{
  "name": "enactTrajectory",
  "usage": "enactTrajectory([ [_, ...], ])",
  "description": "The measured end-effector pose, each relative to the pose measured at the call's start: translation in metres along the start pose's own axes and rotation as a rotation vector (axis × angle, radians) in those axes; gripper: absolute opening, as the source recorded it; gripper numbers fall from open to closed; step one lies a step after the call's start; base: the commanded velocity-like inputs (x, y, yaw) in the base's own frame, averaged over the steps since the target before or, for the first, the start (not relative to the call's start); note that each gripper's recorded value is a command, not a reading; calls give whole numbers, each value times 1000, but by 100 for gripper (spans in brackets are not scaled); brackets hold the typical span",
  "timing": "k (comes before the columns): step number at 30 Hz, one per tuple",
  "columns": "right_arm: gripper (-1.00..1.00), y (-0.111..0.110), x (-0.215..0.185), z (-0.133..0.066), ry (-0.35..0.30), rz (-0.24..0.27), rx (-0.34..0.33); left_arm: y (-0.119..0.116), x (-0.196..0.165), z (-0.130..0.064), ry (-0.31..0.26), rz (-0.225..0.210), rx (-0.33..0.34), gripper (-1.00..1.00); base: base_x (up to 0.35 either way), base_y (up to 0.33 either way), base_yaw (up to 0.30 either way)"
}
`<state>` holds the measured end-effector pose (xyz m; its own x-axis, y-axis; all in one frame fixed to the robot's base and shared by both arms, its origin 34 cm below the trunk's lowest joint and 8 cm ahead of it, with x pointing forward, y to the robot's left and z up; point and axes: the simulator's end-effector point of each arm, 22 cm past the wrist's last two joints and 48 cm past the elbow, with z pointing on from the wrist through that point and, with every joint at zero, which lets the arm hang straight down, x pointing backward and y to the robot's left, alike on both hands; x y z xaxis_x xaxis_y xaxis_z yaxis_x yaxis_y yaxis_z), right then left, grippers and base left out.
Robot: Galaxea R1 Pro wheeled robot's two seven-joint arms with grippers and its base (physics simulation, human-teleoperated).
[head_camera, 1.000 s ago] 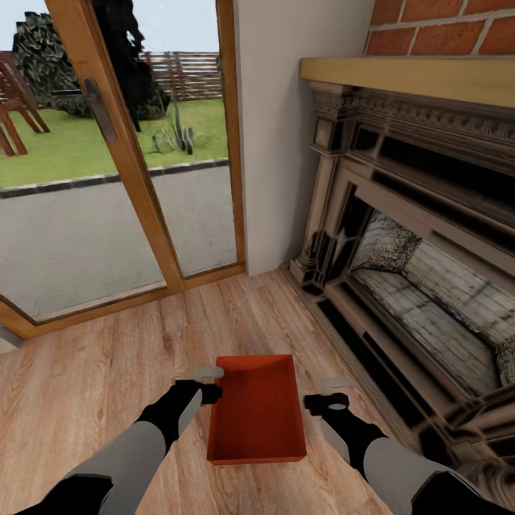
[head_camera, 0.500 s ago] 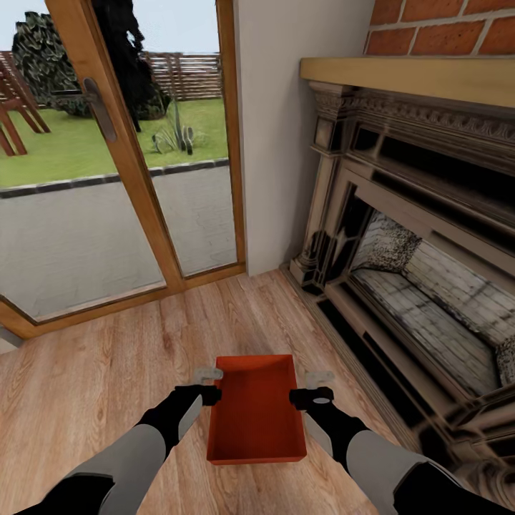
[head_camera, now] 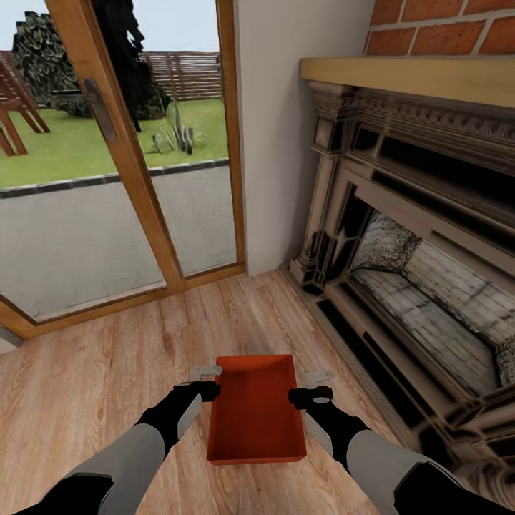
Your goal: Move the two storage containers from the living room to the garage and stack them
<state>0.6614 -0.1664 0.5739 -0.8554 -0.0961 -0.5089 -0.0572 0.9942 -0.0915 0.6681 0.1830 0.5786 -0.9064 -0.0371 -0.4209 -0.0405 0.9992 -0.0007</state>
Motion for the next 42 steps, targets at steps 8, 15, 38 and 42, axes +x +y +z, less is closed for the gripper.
enactTrajectory([
  [8,100,1,-1,0,-4,1,-1,0,0,0,0,3,0,100,0,0,0],
  [15,100,0,-2,0,-10,-1,0,-1,0,0,0,13,-1,100,0,0,0],
  [38,100,1,10,20,-2,0,2,9,9,20,3,12,-53,100,0,0,0],
  [42,100,0,14,23,2,-2,4,10,9,22,0,10,-56,100,0,0,0],
])
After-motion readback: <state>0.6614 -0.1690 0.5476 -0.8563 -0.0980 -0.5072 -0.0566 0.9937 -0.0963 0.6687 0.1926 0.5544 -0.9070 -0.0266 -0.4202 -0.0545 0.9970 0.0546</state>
